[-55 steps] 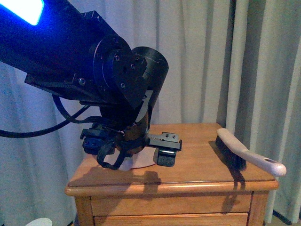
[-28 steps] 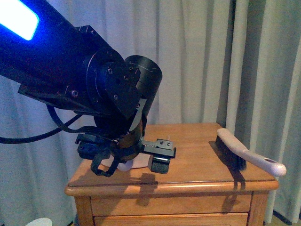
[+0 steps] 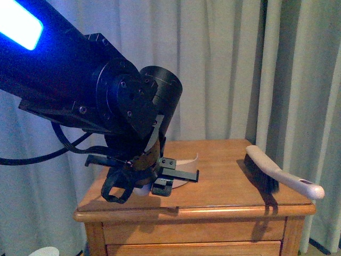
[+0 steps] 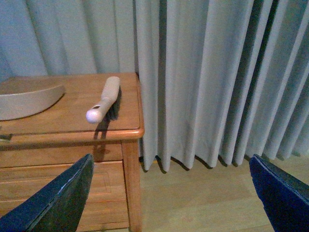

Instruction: Clean up trash

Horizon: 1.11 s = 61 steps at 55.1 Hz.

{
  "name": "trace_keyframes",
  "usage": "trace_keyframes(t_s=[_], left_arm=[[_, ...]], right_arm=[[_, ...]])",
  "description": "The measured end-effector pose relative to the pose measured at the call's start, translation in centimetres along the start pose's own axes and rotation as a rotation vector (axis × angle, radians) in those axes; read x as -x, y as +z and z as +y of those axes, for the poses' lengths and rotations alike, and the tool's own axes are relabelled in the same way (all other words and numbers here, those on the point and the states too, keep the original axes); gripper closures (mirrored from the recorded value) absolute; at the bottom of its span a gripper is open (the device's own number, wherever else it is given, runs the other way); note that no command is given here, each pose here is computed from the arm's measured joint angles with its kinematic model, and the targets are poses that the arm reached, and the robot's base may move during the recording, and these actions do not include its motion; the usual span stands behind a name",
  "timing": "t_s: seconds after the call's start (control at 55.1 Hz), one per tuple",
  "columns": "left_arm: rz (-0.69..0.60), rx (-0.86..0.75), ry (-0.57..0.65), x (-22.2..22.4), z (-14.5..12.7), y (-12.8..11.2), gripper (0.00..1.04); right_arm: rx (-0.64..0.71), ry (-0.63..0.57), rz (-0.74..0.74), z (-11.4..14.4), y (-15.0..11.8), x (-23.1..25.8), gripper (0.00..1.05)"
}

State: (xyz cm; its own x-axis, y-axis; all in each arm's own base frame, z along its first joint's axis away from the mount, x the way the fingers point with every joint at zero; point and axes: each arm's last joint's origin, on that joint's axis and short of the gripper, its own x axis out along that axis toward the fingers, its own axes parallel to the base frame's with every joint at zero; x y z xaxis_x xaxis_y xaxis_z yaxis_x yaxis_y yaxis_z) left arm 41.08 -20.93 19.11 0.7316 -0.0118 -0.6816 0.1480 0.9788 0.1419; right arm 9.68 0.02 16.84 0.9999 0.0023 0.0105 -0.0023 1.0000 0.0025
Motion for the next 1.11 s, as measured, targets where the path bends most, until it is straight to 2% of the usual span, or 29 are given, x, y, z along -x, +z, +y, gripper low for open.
trace_keyframes(t_s=[0.308, 0.453, 0.617, 0.744, 0.852, 1.106], left_arm=[[-0.062, 0.027, -0.025, 0.0, 0.3, 0.1, 0.76], [-0.186, 0.036, -0.08, 1.7, 0.6, 1.1, 0.76], [-0.397, 0.019, -0.131, 6.2, 2.1, 3.1, 0.76], [-0.551, -0.023, -0.133, 10.4, 5.6, 3.2, 0.76], [-0.625, -0.068, -0.115, 13.2, 8.7, 1.7, 0.76], [-0.743, -0.123, -0.071, 19.4, 14.0, -2.2, 0.76]], right_arm=[[0.0, 0.0, 0.0, 0.0, 0.0, 0.0, 0.07], [0.0, 0.0, 0.0, 0.0, 0.0, 0.0, 0.07], [0.0, 0.0, 0.0, 0.0, 0.0, 0.0, 0.07], [0.0, 0.0, 0.0, 0.0, 0.0, 0.0, 0.07], [0.0, 0.0, 0.0, 0.0, 0.0, 0.0, 0.07], [0.0, 0.0, 0.0, 0.0, 0.0, 0.0, 0.07]])
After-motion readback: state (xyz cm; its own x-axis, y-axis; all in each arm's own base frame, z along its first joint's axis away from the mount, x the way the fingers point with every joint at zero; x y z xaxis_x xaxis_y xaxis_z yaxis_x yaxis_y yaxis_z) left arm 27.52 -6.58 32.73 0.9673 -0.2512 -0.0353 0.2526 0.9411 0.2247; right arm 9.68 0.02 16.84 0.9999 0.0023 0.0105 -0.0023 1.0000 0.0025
